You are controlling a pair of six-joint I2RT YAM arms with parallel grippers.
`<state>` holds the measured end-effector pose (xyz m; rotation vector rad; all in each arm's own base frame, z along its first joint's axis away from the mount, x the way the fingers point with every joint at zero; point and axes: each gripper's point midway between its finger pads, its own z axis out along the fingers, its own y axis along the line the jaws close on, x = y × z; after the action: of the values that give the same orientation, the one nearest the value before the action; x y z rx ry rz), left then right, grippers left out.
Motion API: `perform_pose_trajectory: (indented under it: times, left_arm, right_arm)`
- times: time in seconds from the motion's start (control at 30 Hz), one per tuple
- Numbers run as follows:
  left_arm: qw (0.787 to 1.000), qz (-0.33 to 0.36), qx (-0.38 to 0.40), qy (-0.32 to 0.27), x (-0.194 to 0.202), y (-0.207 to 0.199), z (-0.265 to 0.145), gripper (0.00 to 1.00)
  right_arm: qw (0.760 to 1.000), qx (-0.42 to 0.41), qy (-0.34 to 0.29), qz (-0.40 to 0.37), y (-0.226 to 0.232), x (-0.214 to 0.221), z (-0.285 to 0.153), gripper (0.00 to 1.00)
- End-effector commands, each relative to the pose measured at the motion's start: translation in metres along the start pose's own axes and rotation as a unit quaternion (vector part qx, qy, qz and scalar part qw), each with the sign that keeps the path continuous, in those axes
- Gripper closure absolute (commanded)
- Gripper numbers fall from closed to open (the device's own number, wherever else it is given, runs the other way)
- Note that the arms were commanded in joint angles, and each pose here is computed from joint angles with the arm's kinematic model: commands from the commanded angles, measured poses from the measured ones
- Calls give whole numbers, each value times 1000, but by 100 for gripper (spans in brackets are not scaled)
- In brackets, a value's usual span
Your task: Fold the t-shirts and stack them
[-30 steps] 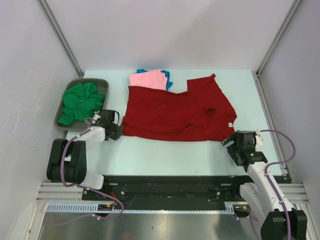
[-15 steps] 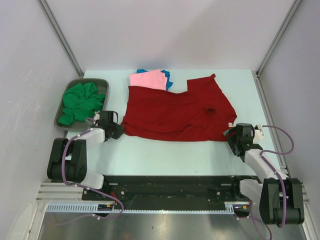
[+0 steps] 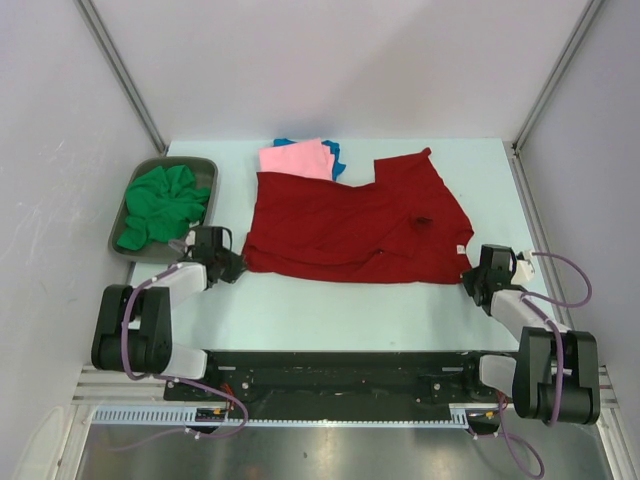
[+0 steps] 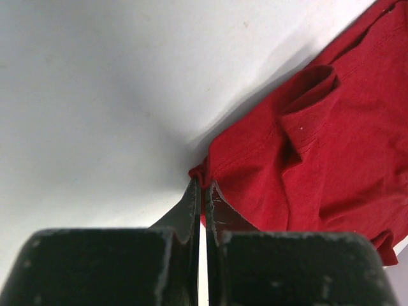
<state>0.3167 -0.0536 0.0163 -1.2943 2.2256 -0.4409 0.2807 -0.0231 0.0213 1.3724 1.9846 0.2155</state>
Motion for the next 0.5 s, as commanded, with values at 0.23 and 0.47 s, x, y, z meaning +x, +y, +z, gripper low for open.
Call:
perform_pose_trajectory:
  times: [0.23,0.47]
  left_arm:
    - [1000,22,-14,3,12,37,-29,100]
    - [999,29,-15,-8,13,48,-55,100]
  right_arm:
    - [998,51,-27,-26,-27,-25,-12,100]
    - [997,71,-32,-29,-44,-30,-32,100]
